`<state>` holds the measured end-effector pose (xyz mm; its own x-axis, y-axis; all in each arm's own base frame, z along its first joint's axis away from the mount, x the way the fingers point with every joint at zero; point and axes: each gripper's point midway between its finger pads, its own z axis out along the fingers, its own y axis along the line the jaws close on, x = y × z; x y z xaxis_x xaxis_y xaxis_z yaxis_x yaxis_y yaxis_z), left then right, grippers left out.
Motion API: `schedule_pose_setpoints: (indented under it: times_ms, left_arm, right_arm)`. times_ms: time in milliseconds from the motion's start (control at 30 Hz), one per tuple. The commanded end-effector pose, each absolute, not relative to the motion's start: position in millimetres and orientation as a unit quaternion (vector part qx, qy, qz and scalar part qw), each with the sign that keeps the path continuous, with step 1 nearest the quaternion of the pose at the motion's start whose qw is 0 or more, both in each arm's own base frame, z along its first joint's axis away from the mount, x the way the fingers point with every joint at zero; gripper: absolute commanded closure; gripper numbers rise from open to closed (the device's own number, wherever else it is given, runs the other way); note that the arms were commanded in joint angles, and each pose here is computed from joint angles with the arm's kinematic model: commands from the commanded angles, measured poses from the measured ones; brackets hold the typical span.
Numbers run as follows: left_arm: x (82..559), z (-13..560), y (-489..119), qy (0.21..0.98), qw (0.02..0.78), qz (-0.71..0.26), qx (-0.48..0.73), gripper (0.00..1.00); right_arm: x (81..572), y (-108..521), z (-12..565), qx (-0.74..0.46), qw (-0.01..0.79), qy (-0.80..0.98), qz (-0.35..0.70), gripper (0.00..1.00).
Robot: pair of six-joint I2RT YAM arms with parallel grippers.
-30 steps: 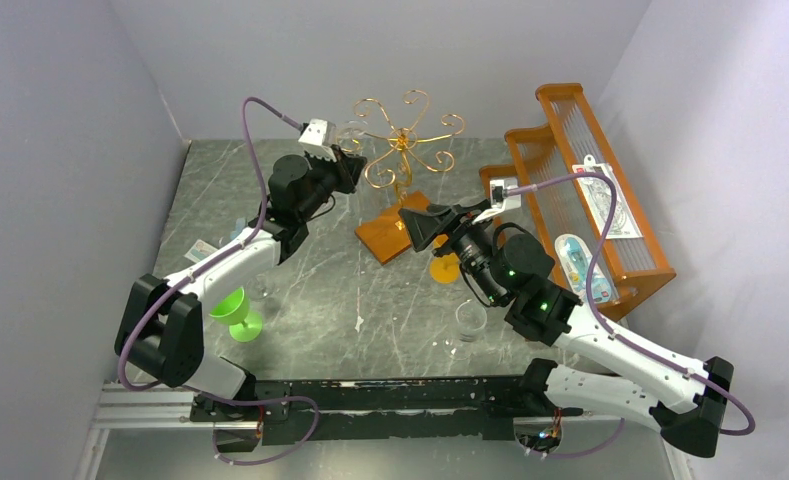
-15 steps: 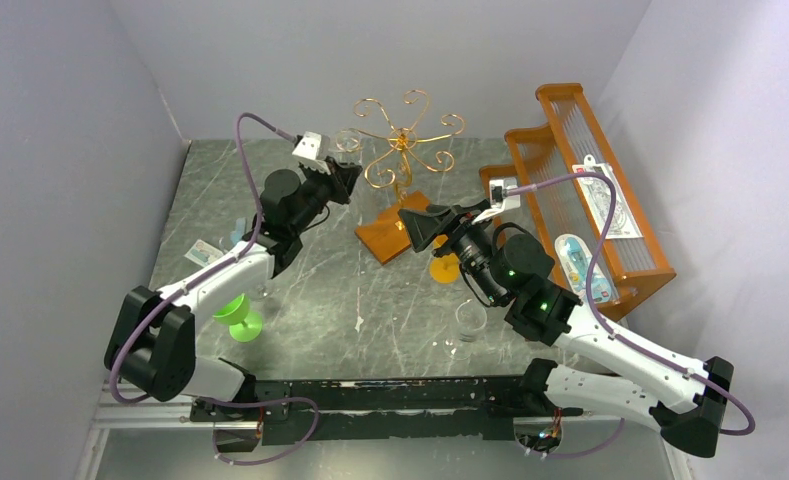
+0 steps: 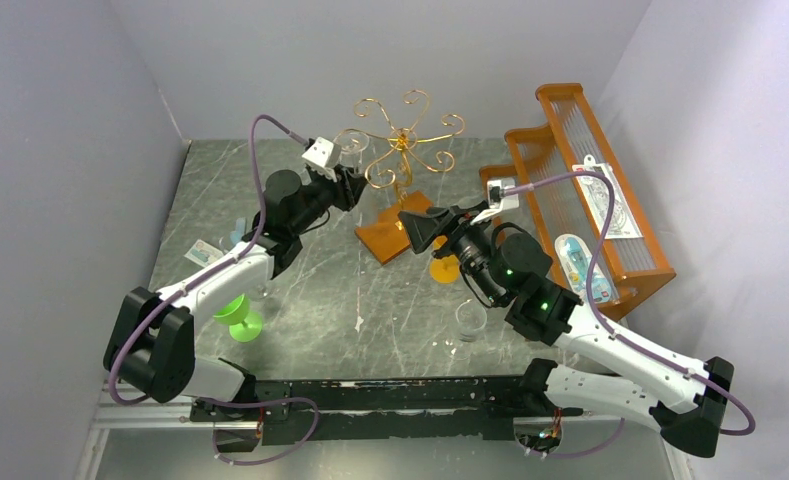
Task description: Place the wine glass upside down on the wine glass rack
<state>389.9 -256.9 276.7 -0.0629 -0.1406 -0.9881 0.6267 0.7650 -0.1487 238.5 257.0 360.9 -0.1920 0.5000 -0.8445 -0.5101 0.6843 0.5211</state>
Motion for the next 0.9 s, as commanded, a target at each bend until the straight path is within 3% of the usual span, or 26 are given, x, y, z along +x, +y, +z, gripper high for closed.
schedule_pose_setpoints:
  times_ms: [0, 300, 467, 500, 533, 867]
  left_arm:
    - [384, 275, -260, 0.67, 0.653, -0.29, 0.203, 0.57]
    - [367, 273, -238, 0.686, 0.651, -0.28, 0.163, 0.34]
    - [347, 271, -230, 0.72, 0.614, -0.283, 0.156, 0.26]
    - [343, 271, -226, 0.728, 0.608, -0.281, 0.15, 0.09]
    - [339, 270, -223, 0.736, 0.6, -0.279, 0.142, 0.04]
    - [292, 273, -190, 0.77, 0.567, -0.276, 0.094, 0.03]
  right_arm:
    - [239, 250, 355, -0.006, 0.628, 0.684, 0.372, 0.25]
    - [229, 225, 348, -0.004, 0.623, 0.704, 0.342, 0.24]
    - [225, 216, 342, -0.018, 0.611, 0.727, 0.314, 0.23]
    - [224, 214, 336, -0.023, 0.602, 0.738, 0.304, 0.23]
    - [223, 213, 332, -0.027, 0.596, 0.746, 0.296, 0.23]
    - [211, 182, 275, -0.018, 0.512, 0.837, 0.19, 0.25]
